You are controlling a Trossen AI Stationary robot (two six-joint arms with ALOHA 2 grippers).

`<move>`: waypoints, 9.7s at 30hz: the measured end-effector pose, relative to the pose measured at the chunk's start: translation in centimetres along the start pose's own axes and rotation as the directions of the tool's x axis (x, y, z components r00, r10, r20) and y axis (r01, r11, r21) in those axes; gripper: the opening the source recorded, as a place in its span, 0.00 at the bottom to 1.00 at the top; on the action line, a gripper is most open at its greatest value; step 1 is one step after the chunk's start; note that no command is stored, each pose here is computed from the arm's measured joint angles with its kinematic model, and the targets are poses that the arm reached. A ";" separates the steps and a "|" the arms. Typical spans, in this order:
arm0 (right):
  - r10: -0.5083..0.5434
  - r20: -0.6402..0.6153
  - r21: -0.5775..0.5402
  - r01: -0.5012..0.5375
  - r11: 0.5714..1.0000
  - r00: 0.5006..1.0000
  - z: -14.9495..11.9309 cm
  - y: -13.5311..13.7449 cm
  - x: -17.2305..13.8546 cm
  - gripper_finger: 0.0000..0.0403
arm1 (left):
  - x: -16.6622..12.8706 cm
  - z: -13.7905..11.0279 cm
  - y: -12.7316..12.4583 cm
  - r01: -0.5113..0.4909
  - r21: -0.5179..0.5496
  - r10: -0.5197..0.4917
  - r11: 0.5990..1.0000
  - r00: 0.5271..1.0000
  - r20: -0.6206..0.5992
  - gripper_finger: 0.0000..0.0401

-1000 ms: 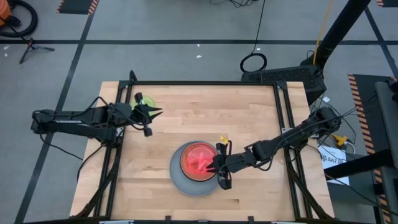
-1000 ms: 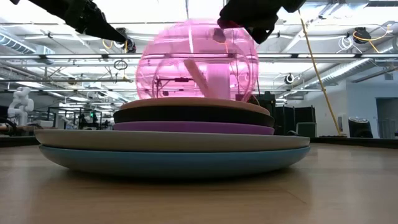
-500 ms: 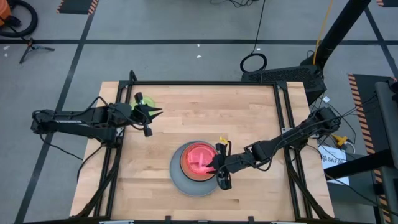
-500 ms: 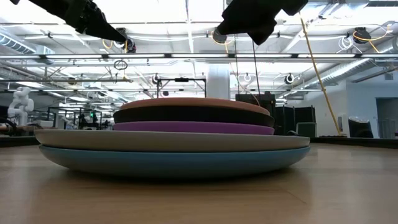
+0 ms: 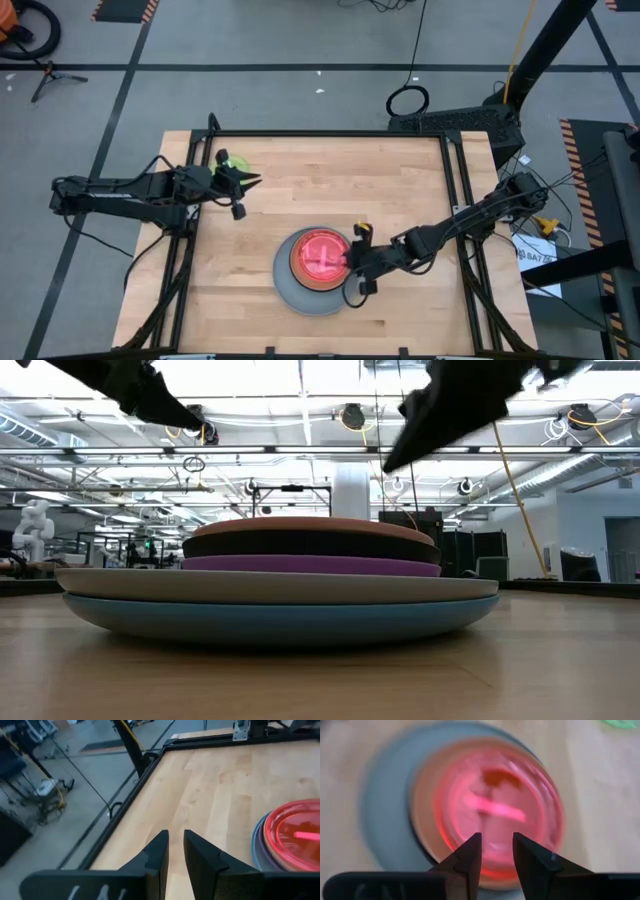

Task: Stack plastic plates
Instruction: Stack the green transparent plate on top of the red transparent plate, then return to Home Position

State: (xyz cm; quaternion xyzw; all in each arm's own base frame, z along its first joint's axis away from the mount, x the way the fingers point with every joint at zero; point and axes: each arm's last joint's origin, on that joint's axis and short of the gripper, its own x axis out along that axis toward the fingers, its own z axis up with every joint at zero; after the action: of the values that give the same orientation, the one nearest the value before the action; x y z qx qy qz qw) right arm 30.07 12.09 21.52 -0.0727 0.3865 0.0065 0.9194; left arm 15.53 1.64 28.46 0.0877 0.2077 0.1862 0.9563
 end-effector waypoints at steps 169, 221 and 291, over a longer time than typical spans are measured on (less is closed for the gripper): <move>-0.318 -0.073 -0.023 0.317 0.948 0.945 -1.3 -3.8 -7.7 0.25 | 14.6 -0.9 -3.5 -0.352 -0.041 0.184 0.935 0.581 -0.793 0.01; -0.313 -0.053 -0.015 0.313 0.950 0.948 -1.1 -3.7 -7.7 0.25 | 10.7 6.0 -23.1 0.506 0.232 -0.335 0.831 0.788 -0.517 0.05; -0.305 -0.046 -0.061 0.302 0.951 0.951 -1.2 -3.2 -7.9 0.25 | 10.8 5.2 -22.7 0.547 0.249 -0.324 0.799 0.741 -0.588 0.45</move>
State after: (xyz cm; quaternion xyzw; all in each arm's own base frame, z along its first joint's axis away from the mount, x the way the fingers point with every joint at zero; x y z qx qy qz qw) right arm 23.93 9.08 26.75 -0.1559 0.3955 -0.1267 0.8962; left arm 34.17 -15.36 23.65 0.1783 0.5056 -0.0789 0.8404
